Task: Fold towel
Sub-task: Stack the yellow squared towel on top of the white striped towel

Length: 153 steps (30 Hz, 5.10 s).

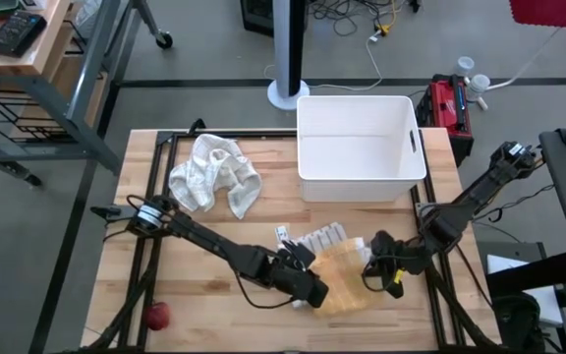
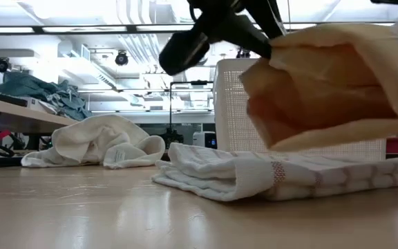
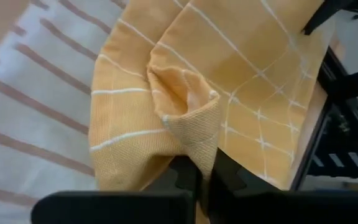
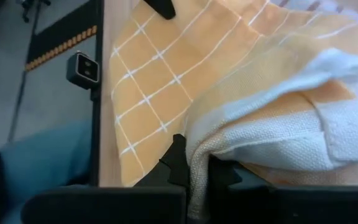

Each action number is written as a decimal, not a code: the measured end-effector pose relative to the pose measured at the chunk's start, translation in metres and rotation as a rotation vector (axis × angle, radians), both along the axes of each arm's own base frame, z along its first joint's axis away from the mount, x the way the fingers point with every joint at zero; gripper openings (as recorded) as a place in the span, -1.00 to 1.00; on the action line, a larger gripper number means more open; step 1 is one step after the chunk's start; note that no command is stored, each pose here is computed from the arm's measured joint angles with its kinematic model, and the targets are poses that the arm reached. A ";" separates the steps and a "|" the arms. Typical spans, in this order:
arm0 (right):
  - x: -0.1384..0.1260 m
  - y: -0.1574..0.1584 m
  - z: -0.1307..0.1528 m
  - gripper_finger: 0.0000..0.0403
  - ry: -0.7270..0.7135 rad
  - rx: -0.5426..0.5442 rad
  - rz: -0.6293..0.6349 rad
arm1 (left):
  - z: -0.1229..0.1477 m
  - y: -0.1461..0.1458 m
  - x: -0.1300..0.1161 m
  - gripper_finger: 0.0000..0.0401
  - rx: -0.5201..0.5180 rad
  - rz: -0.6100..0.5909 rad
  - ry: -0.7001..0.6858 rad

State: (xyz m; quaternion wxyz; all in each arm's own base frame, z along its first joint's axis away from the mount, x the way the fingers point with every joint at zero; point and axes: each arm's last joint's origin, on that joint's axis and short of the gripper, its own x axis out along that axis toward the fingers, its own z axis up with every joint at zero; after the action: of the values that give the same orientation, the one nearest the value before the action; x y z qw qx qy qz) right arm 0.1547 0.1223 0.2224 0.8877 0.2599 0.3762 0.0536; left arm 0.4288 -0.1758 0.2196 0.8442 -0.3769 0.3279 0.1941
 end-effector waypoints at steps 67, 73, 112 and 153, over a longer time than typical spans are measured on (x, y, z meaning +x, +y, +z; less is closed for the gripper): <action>0.035 -0.013 -0.009 -0.39 0.056 -0.357 0.005 | -0.006 -0.015 -0.023 -0.58 0.035 0.033 0.113; 0.046 0.006 -0.030 -0.67 0.087 -0.343 0.079 | -0.037 -0.006 -0.003 -0.67 0.060 0.023 0.113; 0.095 -0.009 -0.096 -1.00 0.206 -0.547 -0.006 | -0.043 -0.019 -0.010 -0.81 -0.023 0.003 0.197; 0.105 -0.047 -0.065 -1.00 0.125 -0.526 -0.154 | -0.040 0.009 -0.019 -0.82 0.226 0.077 0.374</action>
State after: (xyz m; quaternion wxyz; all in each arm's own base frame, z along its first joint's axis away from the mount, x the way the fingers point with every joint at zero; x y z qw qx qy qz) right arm 0.2599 0.0758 0.1575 0.9013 0.0510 0.4102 -0.1298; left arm 0.4094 -0.1665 0.1792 0.7975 -0.2497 0.4404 0.3282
